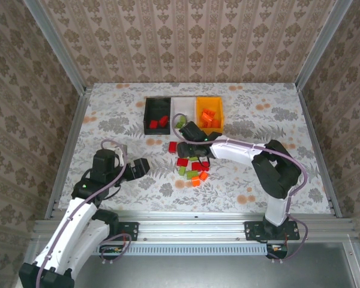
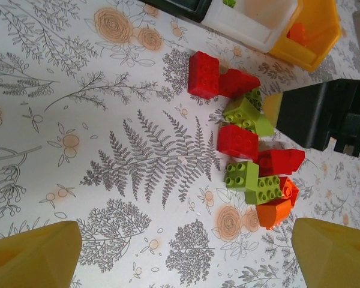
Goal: Sort the legos into containers by color
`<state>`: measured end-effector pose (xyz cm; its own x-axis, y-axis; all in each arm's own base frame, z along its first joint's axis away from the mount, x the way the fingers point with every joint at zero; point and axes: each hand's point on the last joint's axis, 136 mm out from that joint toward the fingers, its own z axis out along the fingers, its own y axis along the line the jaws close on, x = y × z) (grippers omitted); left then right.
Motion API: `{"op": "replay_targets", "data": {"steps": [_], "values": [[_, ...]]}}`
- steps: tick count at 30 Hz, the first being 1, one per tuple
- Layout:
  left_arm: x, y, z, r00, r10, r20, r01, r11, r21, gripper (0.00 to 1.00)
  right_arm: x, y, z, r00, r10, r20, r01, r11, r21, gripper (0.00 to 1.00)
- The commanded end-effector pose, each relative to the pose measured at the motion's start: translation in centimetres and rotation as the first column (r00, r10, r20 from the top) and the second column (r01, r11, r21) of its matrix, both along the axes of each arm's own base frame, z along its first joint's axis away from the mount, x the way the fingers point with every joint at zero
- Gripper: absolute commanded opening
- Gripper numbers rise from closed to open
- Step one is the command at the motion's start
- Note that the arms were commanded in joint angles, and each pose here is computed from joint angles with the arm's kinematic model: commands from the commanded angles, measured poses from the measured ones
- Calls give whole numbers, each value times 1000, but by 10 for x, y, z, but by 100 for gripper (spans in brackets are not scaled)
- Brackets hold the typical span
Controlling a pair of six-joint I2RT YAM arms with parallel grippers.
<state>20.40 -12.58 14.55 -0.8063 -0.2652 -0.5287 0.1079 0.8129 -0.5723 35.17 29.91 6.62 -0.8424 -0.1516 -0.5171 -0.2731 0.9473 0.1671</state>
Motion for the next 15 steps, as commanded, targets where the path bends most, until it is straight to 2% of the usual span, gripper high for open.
{"op": "replay_targets", "data": {"steps": [1,8,15], "values": [[-5,-1,-1,1000,3,-10,-3,1000,-31,92,-5,6,-15,998,41,-53,-43,998,-44,59],[-8,-2,-5,1000,5,-10,-5,999,-49,93,-3,17,-32,995,53,-87,-60,995,-81,56],[-8,-2,-7,1000,6,-6,-6,998,-58,93,-1,20,-33,995,57,-86,-66,992,-108,43]]}}
